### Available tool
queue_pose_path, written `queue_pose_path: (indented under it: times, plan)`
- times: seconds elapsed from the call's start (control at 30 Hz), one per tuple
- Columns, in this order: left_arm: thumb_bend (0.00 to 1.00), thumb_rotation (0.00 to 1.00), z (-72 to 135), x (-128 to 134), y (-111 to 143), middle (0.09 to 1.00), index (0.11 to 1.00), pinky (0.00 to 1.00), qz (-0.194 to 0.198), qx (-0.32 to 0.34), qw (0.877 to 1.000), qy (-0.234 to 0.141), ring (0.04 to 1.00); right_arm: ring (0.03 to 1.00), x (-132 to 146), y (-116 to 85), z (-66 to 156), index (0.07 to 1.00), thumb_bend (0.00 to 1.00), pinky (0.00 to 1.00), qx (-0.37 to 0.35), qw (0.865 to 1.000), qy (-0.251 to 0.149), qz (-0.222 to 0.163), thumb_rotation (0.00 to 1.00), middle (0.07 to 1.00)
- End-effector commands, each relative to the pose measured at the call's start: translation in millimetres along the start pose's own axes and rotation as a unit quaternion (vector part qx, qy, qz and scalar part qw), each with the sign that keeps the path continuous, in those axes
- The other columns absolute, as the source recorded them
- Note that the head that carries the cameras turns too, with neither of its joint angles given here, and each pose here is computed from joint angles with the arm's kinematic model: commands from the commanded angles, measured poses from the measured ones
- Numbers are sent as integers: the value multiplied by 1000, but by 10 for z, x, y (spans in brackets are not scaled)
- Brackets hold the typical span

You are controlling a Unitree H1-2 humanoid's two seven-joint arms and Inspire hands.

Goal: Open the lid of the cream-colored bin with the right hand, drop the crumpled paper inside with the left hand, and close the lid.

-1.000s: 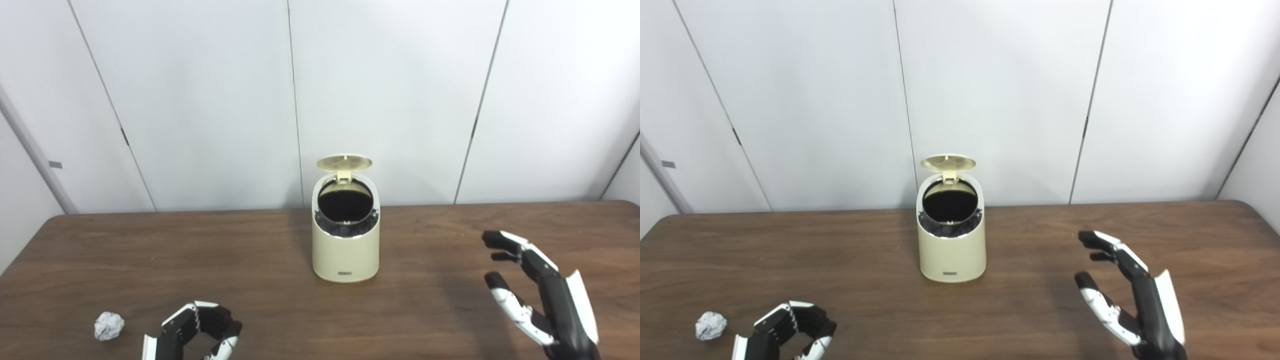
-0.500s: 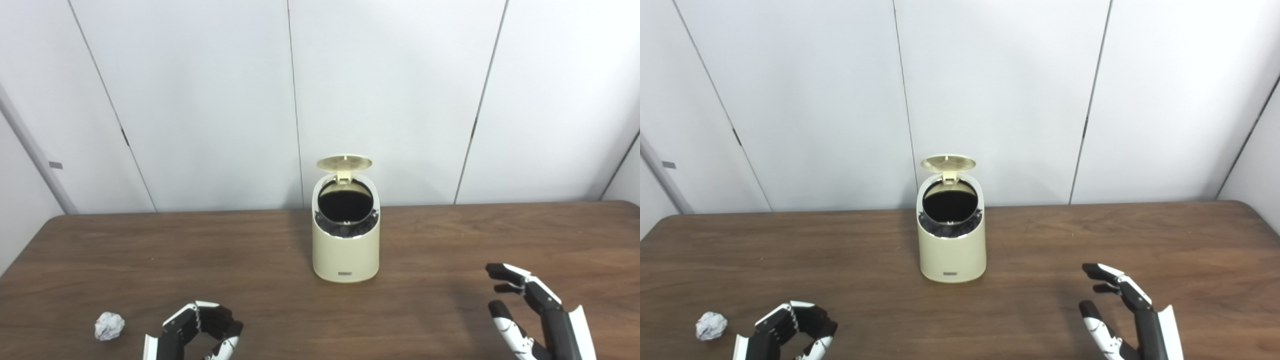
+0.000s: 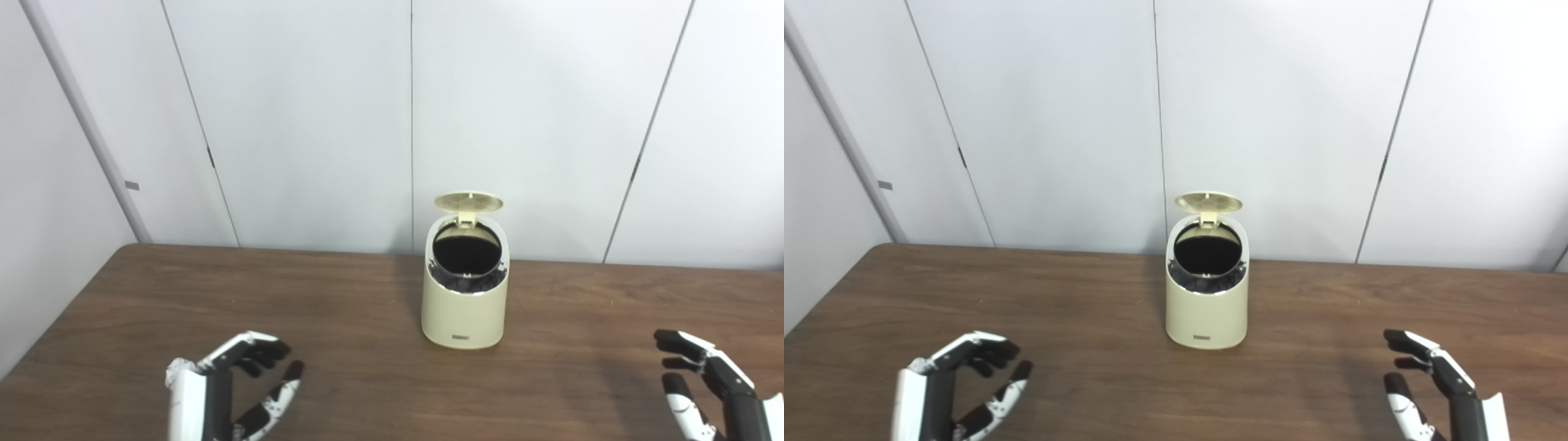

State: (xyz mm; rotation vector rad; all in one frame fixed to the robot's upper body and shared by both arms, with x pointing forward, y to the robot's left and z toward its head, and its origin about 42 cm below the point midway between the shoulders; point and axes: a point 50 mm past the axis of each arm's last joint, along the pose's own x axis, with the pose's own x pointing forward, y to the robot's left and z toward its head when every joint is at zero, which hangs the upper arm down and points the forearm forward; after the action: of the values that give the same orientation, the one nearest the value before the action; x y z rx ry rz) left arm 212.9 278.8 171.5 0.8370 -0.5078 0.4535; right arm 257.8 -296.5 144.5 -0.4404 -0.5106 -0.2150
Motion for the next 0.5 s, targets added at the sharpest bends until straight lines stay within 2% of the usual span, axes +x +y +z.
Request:
queue_pose_path:
  times: [0.0,0.07,0.13,0.2,0.33,0.4,0.47]
  plan:
    - [486,60,-30,151,175,493,485,335,40,49,997,-36,429,714,17,-130,-91,691,158,617,-11,1000,-7,1,736,727]
    - [487,60,-118,186,268,503,485,331,49,81,995,-40,431,718,31,-151,-132,693,161,616,-12,1000,-2,3,751,730]
    - [392,17,-239,195,349,513,469,314,59,109,991,-41,424,720,54,-163,-159,690,169,614,-11,1000,0,5,783,728]
    - [378,4,-321,195,387,533,462,317,61,131,989,-42,432,719,79,-188,-184,687,170,608,-12,1000,0,8,802,725]
    - [365,69,-380,190,395,554,491,347,59,164,984,-39,469,720,105,-264,-277,702,251,604,-15,1000,13,11,866,727]
    - [369,55,-380,198,394,549,499,349,61,178,981,-37,470,718,113,-293,-310,706,259,601,-20,1000,16,12,881,726]
    - [346,91,-381,210,410,536,502,362,62,200,977,-33,482,711,120,-312,-330,703,274,593,-24,999,17,12,901,718]
